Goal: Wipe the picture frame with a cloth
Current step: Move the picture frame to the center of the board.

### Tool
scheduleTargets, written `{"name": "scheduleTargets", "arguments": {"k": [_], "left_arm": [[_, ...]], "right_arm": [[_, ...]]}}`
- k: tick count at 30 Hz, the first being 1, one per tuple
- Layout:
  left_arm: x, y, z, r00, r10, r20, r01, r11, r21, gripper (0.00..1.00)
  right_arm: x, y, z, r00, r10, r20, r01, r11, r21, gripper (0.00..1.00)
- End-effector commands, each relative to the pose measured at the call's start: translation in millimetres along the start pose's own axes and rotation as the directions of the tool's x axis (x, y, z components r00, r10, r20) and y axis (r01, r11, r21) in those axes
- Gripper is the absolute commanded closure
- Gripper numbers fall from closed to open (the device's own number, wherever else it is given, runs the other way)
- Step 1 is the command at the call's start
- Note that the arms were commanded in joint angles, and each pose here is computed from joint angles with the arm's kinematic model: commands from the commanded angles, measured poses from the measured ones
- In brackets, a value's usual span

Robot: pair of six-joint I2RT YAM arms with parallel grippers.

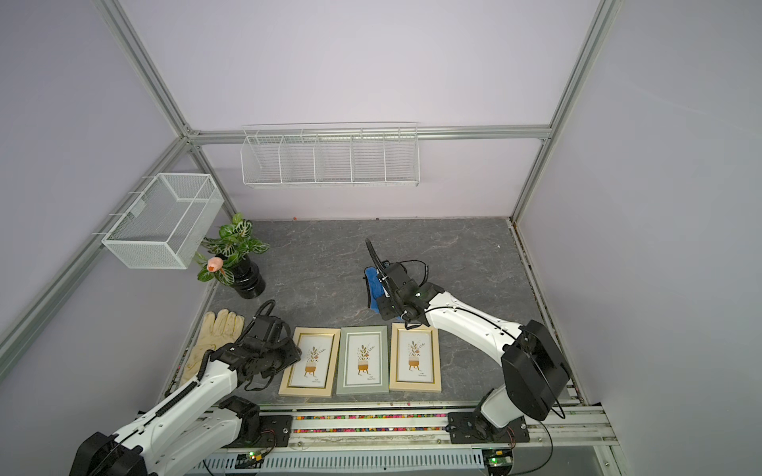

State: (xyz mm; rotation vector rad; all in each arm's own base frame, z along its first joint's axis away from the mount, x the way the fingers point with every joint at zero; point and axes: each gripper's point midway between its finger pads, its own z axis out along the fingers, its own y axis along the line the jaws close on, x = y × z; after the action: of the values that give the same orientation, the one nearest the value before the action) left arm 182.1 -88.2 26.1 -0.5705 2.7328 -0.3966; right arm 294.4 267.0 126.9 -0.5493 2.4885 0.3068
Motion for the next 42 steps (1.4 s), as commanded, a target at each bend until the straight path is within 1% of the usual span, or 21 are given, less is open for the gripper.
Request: {"name": "scheduleTargets", "arguments": {"k": [1,6,14,18,23,25,28,33,37,38,40,42], "left_arm": [[0,-6,5,1.0,-0.008,-0.001,0.008,1.0,0.028,0.56],[-3,-10,13,1.0,-0.012,0.001,0.012,0.999,0.035,0.63],[-25,-35,31,1.0,-0.015,0.022,0.014,0.999,0.044,0.72],[-40,-62,44,0.999,0.004,0.034,-0.006,0.998,0.067,0.74],[-55,-99,68,0.998,0.047,0.032,-0.049,0.996,0.068,0.77],[-58,-112,81,0.998,0.057,0.014,-0.058,0.995,0.079,0.78],[-71,-132,93,0.997,0.074,0.017,-0.076,0.992,0.096,0.8],[-93,-155,95,0.991,0.122,0.047,-0.126,0.988,0.086,0.79],[-101,-157,82,0.984,0.163,0.064,-0.167,0.985,0.052,0.76],[-102,-154,75,0.983,0.171,0.071,-0.173,0.984,0.036,0.73],[-103,-150,60,0.979,0.181,0.092,-0.185,0.982,0.032,0.65],[-100,-150,43,0.977,0.181,0.111,-0.189,0.979,0.071,0.56]], "right_arm": [[-1,-1,-4,1.0,0.011,0.02,-0.011,1.0,0.013,0.94],[1,-6,-6,1.0,0.015,0.019,-0.016,0.999,0.036,0.94],[9,-27,-19,0.999,0.028,0.042,-0.033,0.991,0.13,0.93],[14,-39,-25,0.998,0.041,0.042,-0.048,0.984,0.17,0.94],[20,-49,-28,0.997,0.073,0.038,-0.078,0.981,0.177,0.94],[21,-52,-30,0.996,0.079,0.036,-0.085,0.98,0.181,0.93],[23,-57,-32,0.995,0.085,0.042,-0.091,0.978,0.186,0.94],[25,-55,-31,0.997,0.077,0.031,-0.081,0.982,0.17,0.94],[22,-47,-28,0.998,0.061,0.024,-0.064,0.989,0.132,0.94],[22,-44,-27,0.999,0.051,0.017,-0.053,0.992,0.118,0.93],[21,-38,-24,0.999,0.036,0.001,-0.036,0.995,0.088,0.93],[21,-31,-20,1.0,0.015,-0.016,-0.014,0.997,0.07,0.94]]}}
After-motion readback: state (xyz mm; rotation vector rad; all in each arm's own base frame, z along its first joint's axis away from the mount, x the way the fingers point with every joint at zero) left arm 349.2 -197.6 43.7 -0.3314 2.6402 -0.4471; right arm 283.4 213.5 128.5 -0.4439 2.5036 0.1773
